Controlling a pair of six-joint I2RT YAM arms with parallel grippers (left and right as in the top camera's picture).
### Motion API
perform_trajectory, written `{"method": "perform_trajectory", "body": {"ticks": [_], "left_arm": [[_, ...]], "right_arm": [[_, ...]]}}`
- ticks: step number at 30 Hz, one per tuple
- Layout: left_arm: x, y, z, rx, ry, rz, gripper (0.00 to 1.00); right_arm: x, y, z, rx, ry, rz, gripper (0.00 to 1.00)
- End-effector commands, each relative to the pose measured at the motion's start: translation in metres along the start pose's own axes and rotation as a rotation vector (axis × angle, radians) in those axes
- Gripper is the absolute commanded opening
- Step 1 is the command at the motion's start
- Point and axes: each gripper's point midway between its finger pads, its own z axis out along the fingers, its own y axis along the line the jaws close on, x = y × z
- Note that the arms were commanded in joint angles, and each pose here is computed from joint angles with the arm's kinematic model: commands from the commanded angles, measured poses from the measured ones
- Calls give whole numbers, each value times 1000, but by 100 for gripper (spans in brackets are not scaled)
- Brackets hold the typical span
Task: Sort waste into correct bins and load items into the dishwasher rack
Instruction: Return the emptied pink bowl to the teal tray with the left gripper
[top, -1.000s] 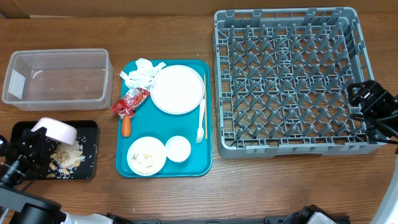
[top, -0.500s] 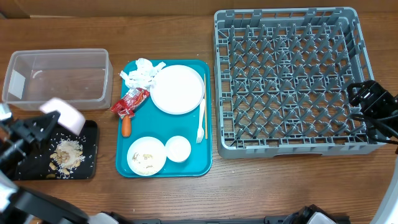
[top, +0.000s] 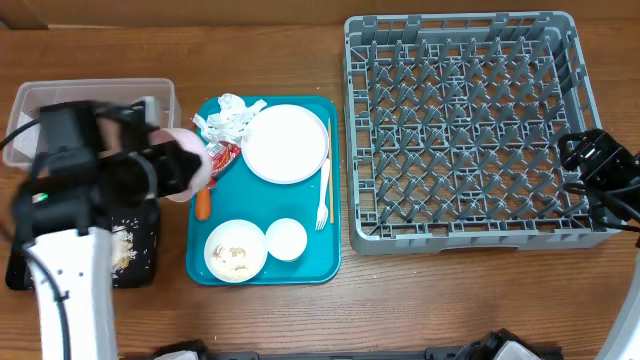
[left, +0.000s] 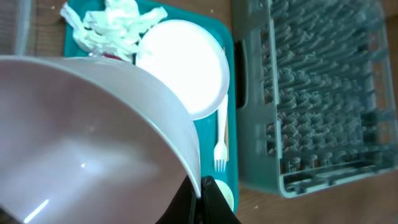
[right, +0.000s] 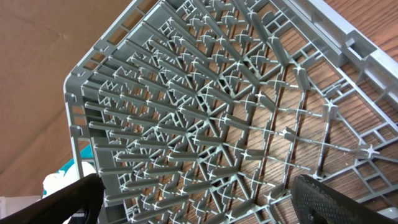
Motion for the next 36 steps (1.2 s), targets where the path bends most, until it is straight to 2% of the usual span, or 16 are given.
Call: {"method": "perform_trajectory", "body": {"ticks": [1,3,8,12,17,24,26,27,28,30,36], "left_arm": [[-4,5,21,-260,-17,-25,4],[-2,1,36,-322,-8,-1,4],[15,-15,88,-349,105,59,4],[29,2,134,-448,194,42,4],[49,19,161,-503,306,33,4],[59,26,174,-523,351,34,4],[60,28,176,-527,360,33,9],[61,28,176,-528,360,33,14],[61,28,175,-530,364,33,24],[61,28,175,-529,364,37,31],[63,27,164,-547,399,32,32]], "right_arm": [[-9,4,-6,0,-29,-15,100],[-9,4,-6,0,-29,-15,100],[-9,4,-6,0,-29,-15,100],[-9,4,-6,-1,-29,-15,100],[-9,4,-6,-1,-29,-15,100],[-9,4,-6,-1,-29,-15,100],[-9,4,-6,-1,-29,-15,100],[-9,4,-6,0,-29,-15,100],[-9,4,-6,0,-29,-15,100],[-9,4,-6,0,-29,-15,100],[-9,4,-6,0,-29,-15,100]]}}
